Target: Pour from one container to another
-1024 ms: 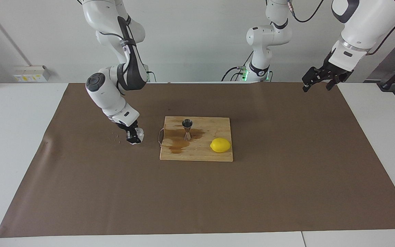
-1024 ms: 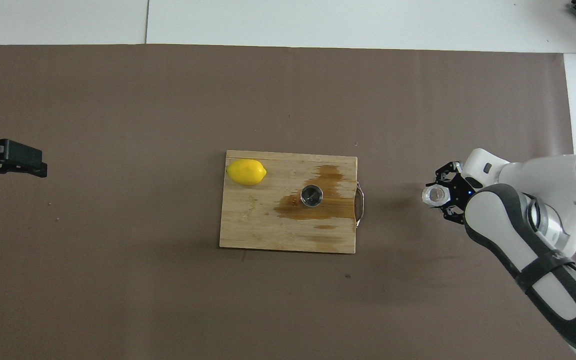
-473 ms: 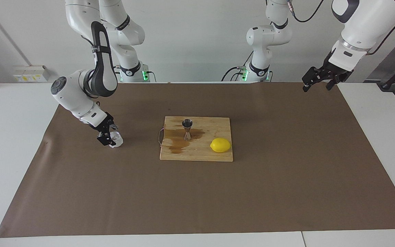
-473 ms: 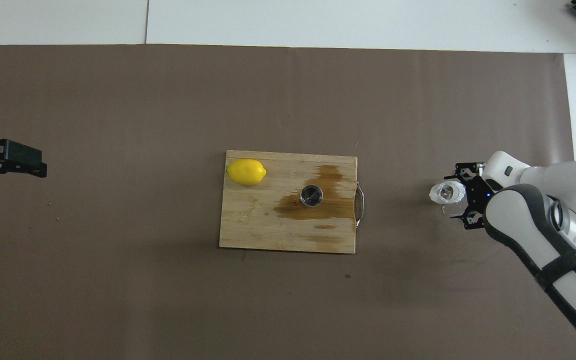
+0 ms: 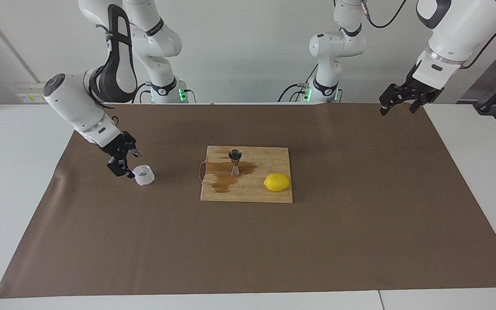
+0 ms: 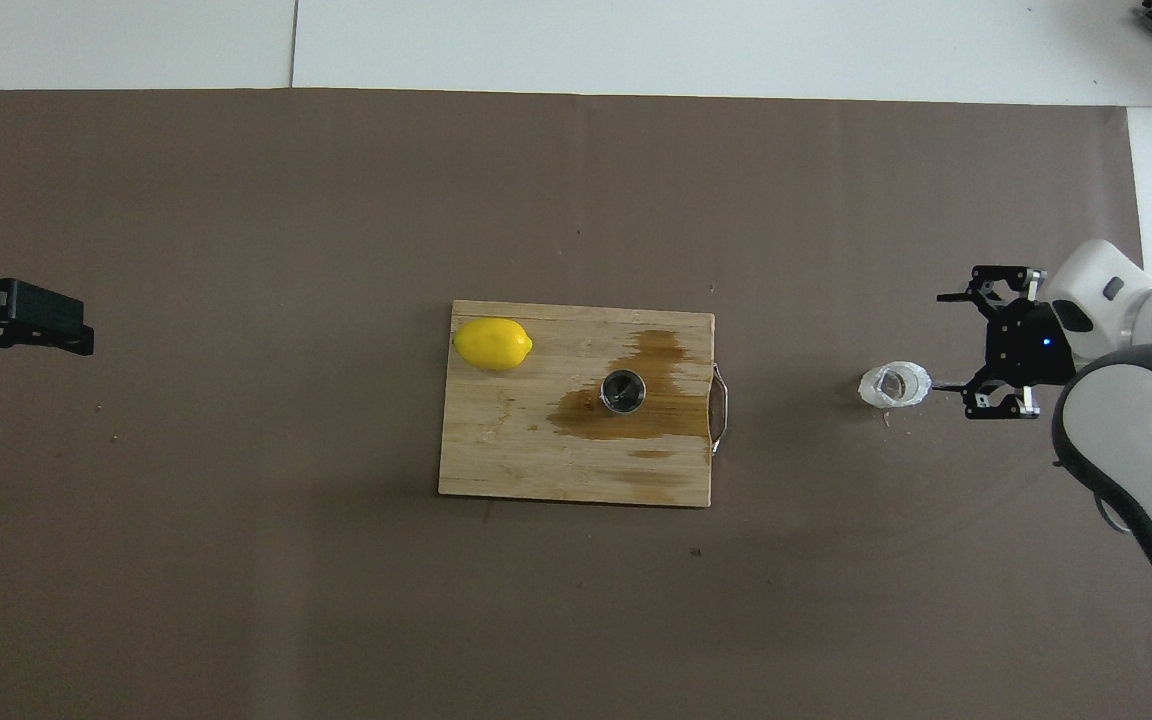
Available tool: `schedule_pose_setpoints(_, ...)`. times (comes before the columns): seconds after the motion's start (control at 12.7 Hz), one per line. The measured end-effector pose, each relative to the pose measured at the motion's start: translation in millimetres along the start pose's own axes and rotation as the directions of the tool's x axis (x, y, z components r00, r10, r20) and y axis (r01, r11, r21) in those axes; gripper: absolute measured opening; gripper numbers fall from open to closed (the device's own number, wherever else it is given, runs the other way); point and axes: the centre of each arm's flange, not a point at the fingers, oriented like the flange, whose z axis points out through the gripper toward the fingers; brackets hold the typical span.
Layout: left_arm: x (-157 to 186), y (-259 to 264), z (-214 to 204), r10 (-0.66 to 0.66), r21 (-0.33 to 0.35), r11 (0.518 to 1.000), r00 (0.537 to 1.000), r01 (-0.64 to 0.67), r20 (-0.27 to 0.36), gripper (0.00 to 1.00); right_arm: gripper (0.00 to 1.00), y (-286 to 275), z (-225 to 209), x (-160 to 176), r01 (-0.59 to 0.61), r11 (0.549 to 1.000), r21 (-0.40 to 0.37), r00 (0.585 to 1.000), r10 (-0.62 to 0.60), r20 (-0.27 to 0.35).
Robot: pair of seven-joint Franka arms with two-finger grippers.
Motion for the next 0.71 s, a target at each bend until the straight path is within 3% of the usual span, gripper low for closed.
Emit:
schedule_pose_setpoints(0.16,0,0,0,0.000,0.000,1.000,1.000,0.000,0.000,1.00,1.00,9,-42,22,-0.144,0.989,-0.020,0.989,0.145,0.023)
schedule_pose_setpoints(0.32,0,0,0,0.000,0.000,1.000,1.000,0.000,0.000,1.00,1.00,20,-75,51,-0.306,0.951,-0.041,0.946,0.308,0.102)
schedule_pose_setpoints(0.55,0,0,0,0.000,0.000,1.000,1.000,0.000,0.000,1.00,1.00,28,-109,114,-0.541,0.831,-0.131,0.819,0.556,0.141)
schedule_pose_setpoints(0.71,0,0,0,0.000,0.000,1.000,1.000,0.000,0.000,1.00,1.00,30,-124,140,-0.684,0.702,-0.200,0.687,0.712,0.146)
